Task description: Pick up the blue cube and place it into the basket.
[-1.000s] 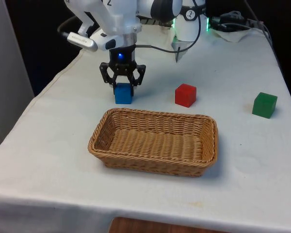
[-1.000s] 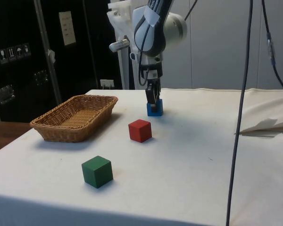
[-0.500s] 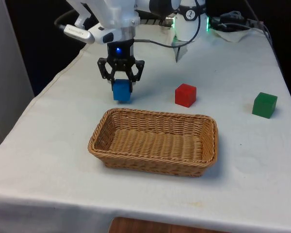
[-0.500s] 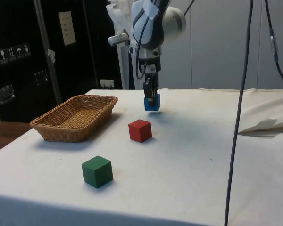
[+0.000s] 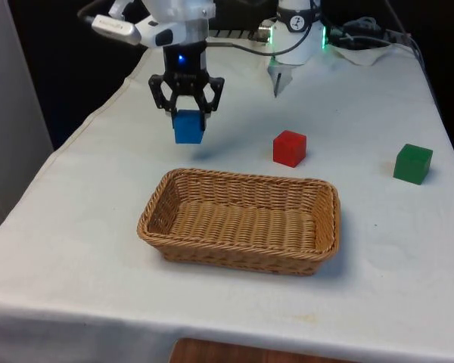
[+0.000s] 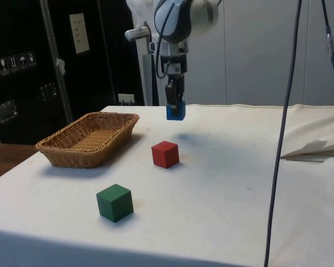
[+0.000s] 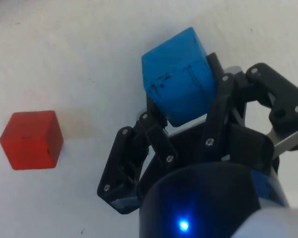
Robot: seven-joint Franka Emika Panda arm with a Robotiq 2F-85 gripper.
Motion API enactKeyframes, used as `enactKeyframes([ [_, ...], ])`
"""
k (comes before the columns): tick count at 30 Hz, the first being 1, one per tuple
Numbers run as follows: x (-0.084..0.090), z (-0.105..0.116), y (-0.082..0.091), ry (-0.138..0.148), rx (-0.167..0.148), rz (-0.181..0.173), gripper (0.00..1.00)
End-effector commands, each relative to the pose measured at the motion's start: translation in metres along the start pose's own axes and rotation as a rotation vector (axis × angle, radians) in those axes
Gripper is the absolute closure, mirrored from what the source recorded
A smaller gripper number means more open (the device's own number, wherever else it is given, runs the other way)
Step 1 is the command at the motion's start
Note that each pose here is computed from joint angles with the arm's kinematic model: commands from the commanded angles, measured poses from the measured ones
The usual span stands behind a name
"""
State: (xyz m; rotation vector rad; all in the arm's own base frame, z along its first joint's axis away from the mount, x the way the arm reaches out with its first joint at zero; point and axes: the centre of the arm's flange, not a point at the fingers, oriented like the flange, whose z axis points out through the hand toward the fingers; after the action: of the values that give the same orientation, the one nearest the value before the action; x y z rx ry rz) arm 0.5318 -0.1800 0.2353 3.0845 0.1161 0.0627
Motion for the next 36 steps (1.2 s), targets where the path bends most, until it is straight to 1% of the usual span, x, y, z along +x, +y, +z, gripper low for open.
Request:
enactKeyframes([
  [1,0.000,-0.004,0.000,-0.003,0.000,0.000,1.00],
  [2,0.000,-0.007,0.001,-0.002,0.002,0.002,1.00],
  [3,0.001,-0.004,0.000,0.002,0.003,0.000,1.00],
  [4,0.001,-0.009,0.001,-0.001,0.003,0.002,1.00],
  [9,0.002,-0.022,0.002,0.006,0.008,0.004,1.00],
  [10,0.002,-0.024,0.002,0.009,0.009,0.004,1.00],
  [11,0.003,-0.023,0.001,0.016,0.012,0.002,1.00],
  [12,0.003,-0.026,0.002,0.010,0.009,0.004,1.00],
  [15,0.004,-0.033,0.002,0.013,0.012,0.004,1.00],
  [18,0.005,-0.040,0.001,0.019,0.016,0.002,1.00],
  [19,0.005,-0.039,0.002,0.026,0.020,0.002,1.00],
  [20,0.005,-0.042,0.001,0.021,0.017,0.003,1.00],
  [28,0.013,-0.059,-0.005,0.034,0.014,-0.004,1.00],
  [29,0.013,-0.057,-0.004,0.041,0.023,-0.006,1.00],
  [30,0.014,-0.061,-0.005,0.034,0.013,-0.004,1.00],
  [36,0.021,-0.070,-0.009,0.035,0.004,-0.009,1.00],
])
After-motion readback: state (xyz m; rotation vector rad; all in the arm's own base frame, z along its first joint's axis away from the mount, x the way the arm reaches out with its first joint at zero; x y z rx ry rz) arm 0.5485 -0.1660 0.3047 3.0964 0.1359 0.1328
